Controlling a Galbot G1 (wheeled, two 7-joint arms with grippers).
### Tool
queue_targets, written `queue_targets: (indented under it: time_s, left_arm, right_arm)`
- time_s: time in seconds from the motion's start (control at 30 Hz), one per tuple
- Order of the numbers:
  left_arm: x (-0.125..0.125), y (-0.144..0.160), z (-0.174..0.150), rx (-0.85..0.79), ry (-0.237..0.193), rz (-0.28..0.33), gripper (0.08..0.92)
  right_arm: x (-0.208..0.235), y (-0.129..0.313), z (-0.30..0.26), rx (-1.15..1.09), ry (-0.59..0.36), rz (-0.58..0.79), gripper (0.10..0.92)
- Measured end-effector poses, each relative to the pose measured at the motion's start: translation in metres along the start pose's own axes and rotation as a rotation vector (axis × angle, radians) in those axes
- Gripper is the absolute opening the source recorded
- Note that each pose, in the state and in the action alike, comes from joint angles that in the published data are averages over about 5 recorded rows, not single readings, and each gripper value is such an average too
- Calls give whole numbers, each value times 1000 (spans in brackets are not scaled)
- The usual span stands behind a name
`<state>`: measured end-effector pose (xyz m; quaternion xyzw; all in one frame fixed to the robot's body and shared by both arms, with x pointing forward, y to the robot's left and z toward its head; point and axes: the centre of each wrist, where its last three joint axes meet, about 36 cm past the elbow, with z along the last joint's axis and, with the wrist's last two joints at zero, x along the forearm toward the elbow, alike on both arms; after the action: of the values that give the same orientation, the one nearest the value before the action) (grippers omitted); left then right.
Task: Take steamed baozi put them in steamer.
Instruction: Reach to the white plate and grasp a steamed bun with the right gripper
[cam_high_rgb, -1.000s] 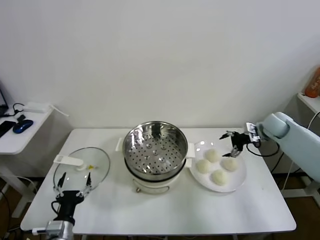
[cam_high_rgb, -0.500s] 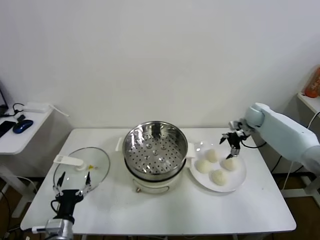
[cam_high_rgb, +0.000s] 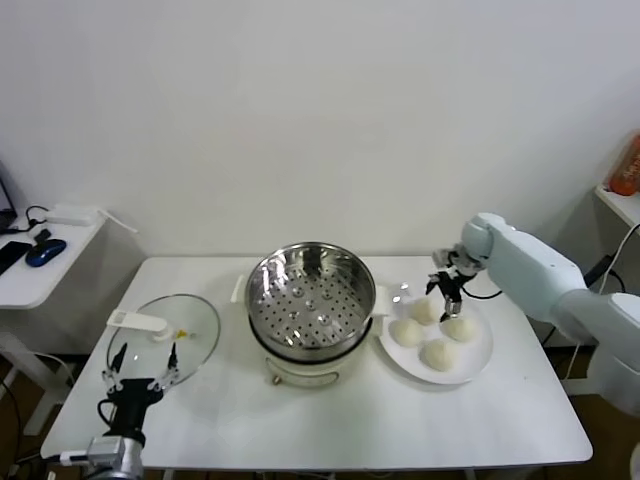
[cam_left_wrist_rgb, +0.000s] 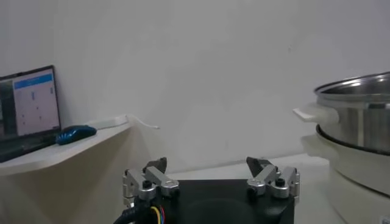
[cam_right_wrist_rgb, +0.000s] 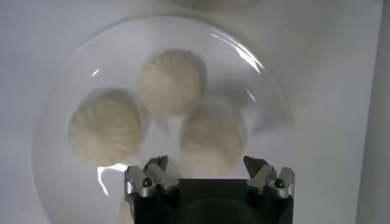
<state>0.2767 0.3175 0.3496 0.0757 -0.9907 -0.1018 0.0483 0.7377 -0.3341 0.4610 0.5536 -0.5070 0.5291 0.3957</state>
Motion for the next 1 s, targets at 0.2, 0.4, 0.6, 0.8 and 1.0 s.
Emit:
queue_targets:
  time_s: [0.2, 0.4, 0.6, 0.8, 1.0]
  left_arm:
    - [0, 0, 0, 2, 1, 0, 823]
    - [0, -1, 0, 4, 1, 0, 823]
    - [1, -3, 0, 7, 3, 0, 823]
    - [1, -2, 0, 6, 3, -3, 823]
    - [1, -3, 0, 7, 4, -3, 823]
  right_arm:
    - [-11, -1, -4, 0, -1, 8, 823]
    - [-14, -4, -8, 2, -3, 22, 823]
    - [-16, -7, -8, -2, 1, 24, 823]
    - [-16, -7, -6, -7, 7, 21, 773]
    - [-17, -7, -5, -9, 4, 20, 669]
